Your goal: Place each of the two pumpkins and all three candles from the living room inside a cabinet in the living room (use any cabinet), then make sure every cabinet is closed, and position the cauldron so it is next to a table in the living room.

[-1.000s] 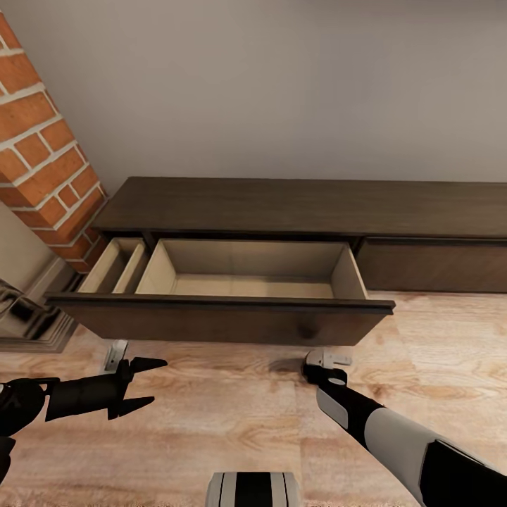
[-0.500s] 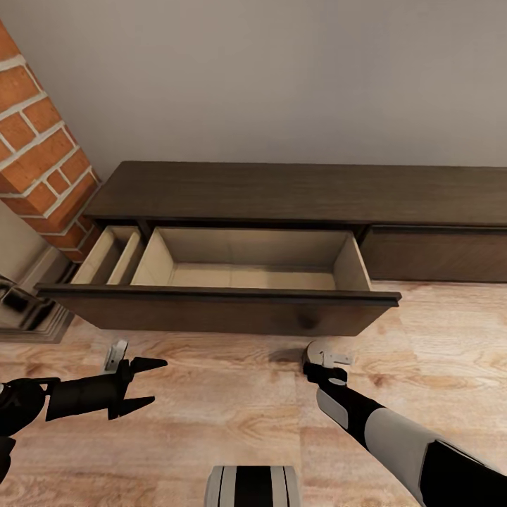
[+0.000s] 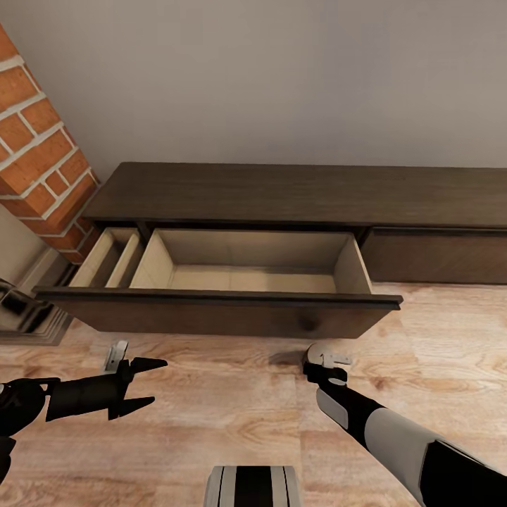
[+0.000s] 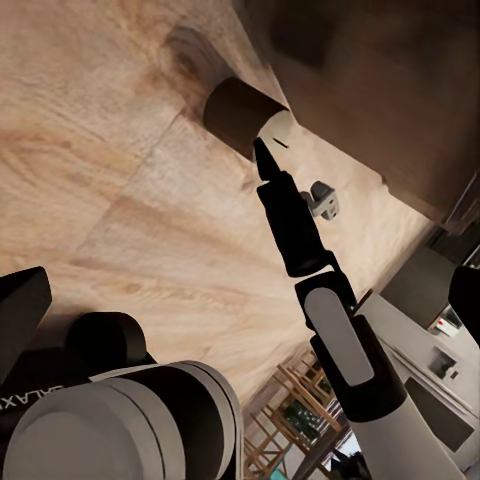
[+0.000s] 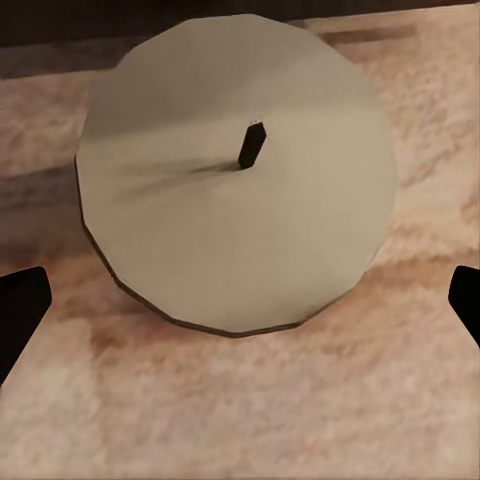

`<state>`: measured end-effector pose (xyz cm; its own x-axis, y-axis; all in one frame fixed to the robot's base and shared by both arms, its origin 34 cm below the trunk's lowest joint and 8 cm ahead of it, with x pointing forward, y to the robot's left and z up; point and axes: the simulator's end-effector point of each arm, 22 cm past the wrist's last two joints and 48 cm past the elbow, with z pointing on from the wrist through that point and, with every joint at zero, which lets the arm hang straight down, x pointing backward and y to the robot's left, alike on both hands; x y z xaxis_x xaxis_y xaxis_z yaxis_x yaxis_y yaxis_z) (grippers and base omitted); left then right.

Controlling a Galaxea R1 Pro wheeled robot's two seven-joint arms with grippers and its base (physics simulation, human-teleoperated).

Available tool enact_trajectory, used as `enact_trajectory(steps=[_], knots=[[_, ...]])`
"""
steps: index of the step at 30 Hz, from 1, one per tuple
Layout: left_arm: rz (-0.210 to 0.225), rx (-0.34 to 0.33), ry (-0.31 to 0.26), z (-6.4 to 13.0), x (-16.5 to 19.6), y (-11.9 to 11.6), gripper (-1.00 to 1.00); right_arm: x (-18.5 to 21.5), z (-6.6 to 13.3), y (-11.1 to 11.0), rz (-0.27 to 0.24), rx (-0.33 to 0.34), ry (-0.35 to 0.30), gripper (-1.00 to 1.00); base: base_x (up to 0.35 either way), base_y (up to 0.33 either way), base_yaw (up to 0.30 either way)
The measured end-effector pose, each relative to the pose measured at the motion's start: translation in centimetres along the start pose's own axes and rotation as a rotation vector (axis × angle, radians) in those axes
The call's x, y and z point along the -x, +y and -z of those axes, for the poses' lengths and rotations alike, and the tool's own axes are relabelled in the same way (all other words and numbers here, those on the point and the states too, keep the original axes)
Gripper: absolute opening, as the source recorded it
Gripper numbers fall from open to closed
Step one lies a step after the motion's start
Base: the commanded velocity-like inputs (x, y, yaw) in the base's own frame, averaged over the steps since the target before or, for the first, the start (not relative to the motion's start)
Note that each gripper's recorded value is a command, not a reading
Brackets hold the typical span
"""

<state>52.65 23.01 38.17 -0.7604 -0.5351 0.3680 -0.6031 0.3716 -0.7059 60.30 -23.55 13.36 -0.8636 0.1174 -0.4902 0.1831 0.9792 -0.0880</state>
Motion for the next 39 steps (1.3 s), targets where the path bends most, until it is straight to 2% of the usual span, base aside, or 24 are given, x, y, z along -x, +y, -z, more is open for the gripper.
enact_trajectory(steps=[11, 39], knots=[[0.001, -0.002, 0.001, -0.08, -0.06, -0.04, 1.0, 0.03, 0.01, 0.02, 0.001, 0.001, -0.001, 1.0, 0.107, 0.0, 0.0], [0.013, 0.008, 0.007, -0.46, 0.1, 0.63, 1.0, -0.92, -0.47, 0.09, 0.003, 0.0, 0.015, 1.0, 0.006, 0.0, 0.0]])
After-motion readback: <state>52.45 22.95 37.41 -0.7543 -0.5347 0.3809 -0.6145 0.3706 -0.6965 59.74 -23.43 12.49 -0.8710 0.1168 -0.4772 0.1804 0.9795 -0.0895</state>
